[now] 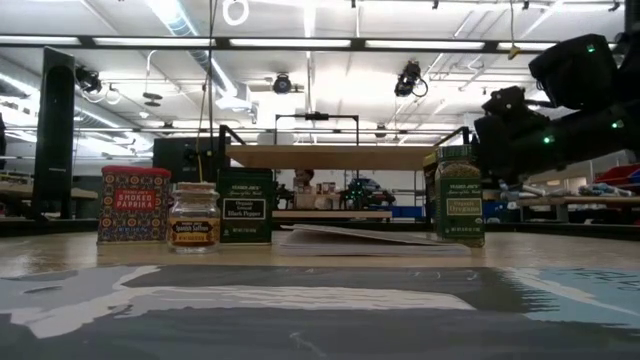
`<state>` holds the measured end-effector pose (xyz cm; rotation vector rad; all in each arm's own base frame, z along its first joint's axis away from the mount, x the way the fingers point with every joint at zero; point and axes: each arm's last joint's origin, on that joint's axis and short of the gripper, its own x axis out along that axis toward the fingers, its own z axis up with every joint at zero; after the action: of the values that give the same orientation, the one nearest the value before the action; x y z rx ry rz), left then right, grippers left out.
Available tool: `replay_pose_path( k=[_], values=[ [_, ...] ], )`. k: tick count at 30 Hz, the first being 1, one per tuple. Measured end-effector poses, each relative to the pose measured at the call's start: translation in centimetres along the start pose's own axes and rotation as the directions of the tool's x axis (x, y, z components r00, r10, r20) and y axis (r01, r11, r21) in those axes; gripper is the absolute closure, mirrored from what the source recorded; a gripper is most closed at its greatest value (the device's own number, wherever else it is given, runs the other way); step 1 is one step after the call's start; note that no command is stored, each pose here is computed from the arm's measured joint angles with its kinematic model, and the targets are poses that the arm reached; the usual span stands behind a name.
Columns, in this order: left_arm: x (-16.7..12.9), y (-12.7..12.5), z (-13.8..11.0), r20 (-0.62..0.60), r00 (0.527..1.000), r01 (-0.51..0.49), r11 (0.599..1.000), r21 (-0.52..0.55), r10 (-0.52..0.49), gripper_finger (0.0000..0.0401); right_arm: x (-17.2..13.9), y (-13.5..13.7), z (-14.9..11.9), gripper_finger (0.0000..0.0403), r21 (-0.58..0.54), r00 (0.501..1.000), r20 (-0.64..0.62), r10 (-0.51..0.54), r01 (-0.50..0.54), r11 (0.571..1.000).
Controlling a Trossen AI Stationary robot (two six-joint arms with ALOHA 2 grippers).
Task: Shelf spices
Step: Remove the yellow seasoning bottle on the shelf
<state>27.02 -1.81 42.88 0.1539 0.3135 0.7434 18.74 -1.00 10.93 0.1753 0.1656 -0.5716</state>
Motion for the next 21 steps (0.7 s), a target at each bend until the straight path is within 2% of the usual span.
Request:
replay_pose_path(
  k=[4, 14, 21],
  values=[
    [0.0, 0.0, -0.01, 0.0, 1.0, 0.0, 1.0, 0.001, 0.0, 0.0096, 0.21, 0.08, -0.24, 0.0181, 0.009, 1.0, 0.007, 0.02, -0.02, 1.0],
    [0.0, 0.0, -0.01, -0.001, 1.0, 0.0, 1.0, 0.003, 0.0, 0.0096, 0.24, 0.29, 0.31, 0.0123, 0.05, 0.997, 0.066, 0.047, -0.05, 0.997],
    [0.0, 0.0, -0.06, -0.005, 1.0, 0.001, 1.0, 0.008, -0.001, 0.0096, 0.16, 0.33, 0.72, 0.0115, 0.052, 0.994, 0.093, 0.049, -0.054, 0.997]
  ],
)
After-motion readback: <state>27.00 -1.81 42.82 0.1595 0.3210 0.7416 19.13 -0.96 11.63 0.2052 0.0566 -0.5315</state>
